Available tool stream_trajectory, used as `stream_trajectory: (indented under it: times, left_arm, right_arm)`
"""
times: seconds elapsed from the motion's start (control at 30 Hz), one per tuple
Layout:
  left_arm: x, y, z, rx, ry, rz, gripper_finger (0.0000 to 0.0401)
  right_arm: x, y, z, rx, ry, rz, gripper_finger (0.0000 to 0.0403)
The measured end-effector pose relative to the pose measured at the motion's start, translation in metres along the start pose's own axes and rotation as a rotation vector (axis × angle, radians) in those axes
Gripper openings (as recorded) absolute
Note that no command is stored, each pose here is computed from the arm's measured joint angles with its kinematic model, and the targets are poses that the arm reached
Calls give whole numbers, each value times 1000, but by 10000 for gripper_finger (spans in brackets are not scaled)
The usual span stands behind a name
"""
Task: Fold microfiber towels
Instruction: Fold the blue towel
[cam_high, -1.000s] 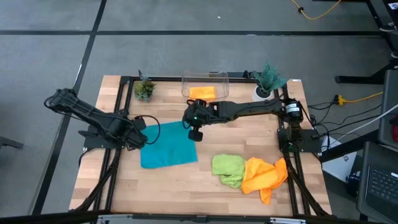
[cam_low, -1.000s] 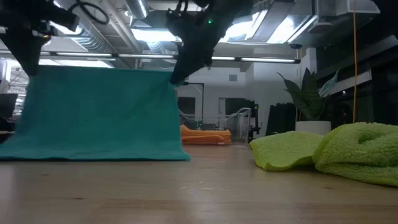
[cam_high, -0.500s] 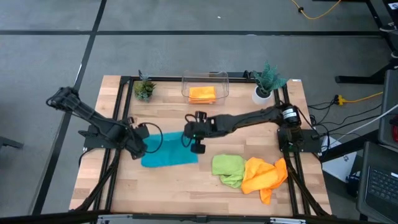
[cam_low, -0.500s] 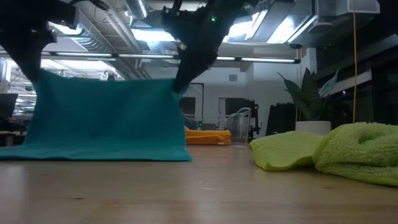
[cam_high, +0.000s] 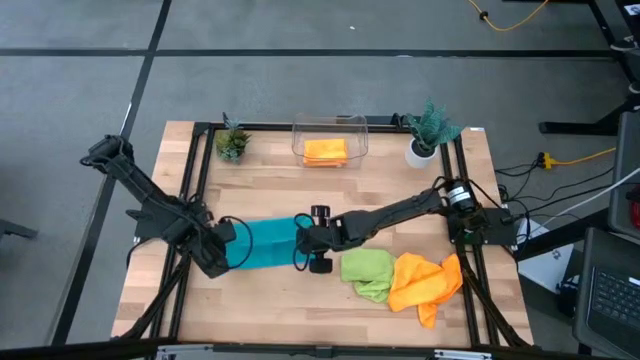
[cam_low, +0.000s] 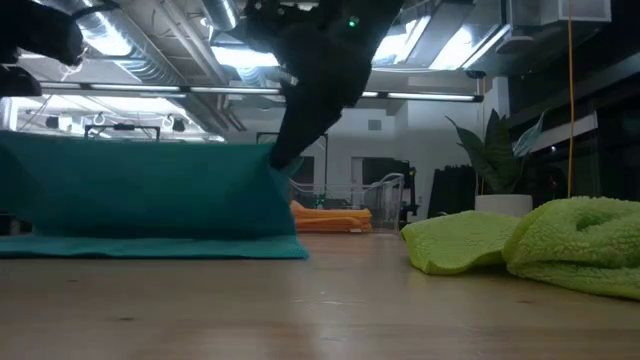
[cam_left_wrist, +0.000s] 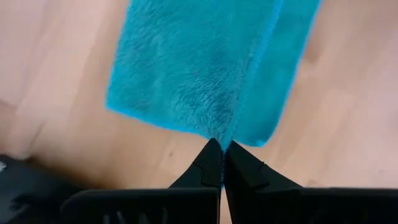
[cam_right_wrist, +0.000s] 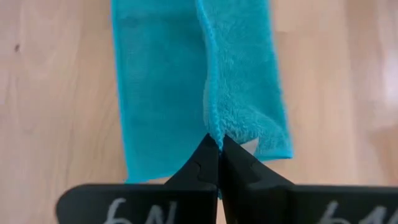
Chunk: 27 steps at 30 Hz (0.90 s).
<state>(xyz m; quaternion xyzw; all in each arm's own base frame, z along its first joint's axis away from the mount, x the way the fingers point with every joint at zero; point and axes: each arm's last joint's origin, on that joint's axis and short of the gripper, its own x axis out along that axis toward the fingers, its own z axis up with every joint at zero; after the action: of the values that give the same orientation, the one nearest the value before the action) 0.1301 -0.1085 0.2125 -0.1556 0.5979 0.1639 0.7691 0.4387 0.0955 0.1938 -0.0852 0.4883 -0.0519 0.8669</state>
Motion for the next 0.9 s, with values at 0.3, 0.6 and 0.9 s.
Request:
stream_trajectory:
  times: [0.3, 0.6, 0.9]
  left_arm:
    - [11, -18, -5, 23, 7, -25, 0]
    - [34, -36, -11, 70, 63, 21, 0]
    - [35, -38, -14, 33, 170, -13, 14]
  right_arm:
    - [13, 18, -8, 12, 38, 47, 0]
    - [14, 27, -10, 4, 45, 63, 3]
    - [13, 30, -11, 18, 64, 158, 56]
